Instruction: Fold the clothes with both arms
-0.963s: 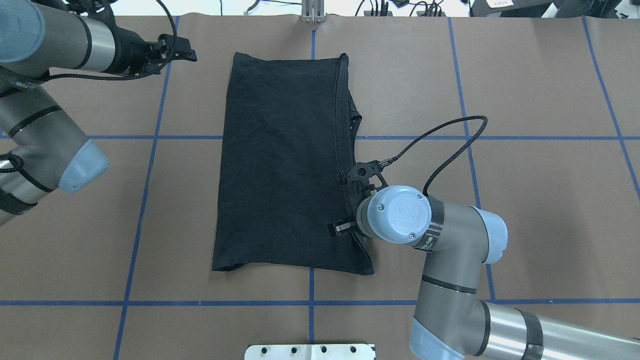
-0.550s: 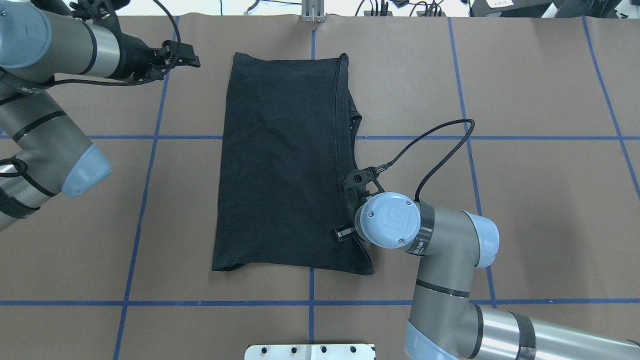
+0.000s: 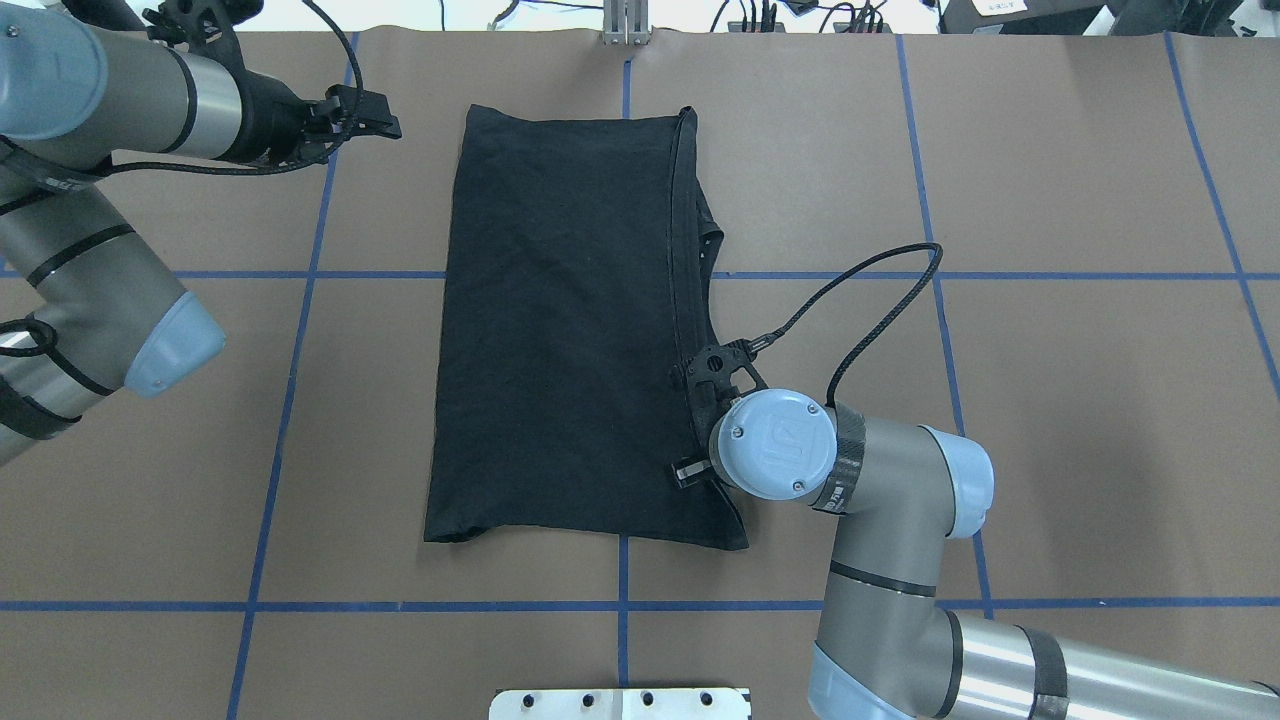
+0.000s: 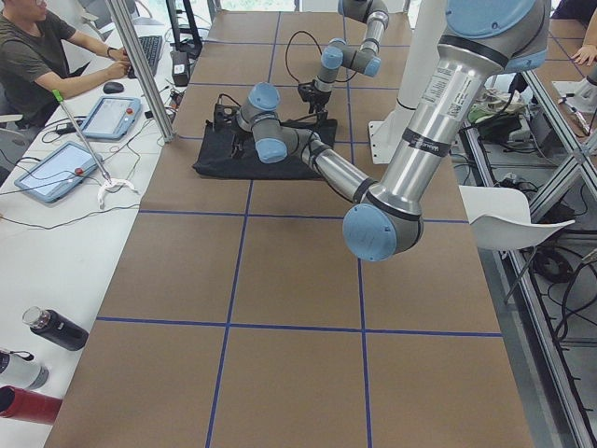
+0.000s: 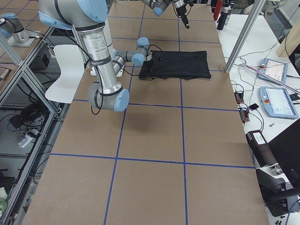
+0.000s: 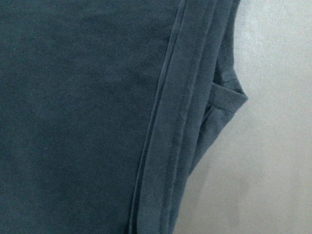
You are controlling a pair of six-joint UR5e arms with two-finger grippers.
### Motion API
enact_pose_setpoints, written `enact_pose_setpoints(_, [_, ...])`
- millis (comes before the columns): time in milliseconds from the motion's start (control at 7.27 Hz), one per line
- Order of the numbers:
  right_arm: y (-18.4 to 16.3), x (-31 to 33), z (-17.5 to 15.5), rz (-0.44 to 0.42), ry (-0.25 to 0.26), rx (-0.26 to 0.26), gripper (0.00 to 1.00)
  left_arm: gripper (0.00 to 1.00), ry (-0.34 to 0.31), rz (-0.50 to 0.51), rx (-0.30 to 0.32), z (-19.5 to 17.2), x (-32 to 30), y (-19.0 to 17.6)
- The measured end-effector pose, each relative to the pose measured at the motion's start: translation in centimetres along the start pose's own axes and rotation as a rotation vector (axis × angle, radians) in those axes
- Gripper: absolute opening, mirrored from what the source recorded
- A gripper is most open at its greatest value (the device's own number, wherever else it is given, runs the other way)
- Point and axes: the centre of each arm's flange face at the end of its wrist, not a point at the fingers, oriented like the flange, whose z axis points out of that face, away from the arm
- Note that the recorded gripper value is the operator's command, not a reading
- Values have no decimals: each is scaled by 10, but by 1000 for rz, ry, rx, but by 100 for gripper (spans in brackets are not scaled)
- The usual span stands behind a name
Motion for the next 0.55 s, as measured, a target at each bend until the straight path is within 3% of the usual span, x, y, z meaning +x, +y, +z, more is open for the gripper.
enact_pose_setpoints(550, [0, 5, 9, -3, 16, -12, 99, 100, 2, 1, -4, 1, 2, 3])
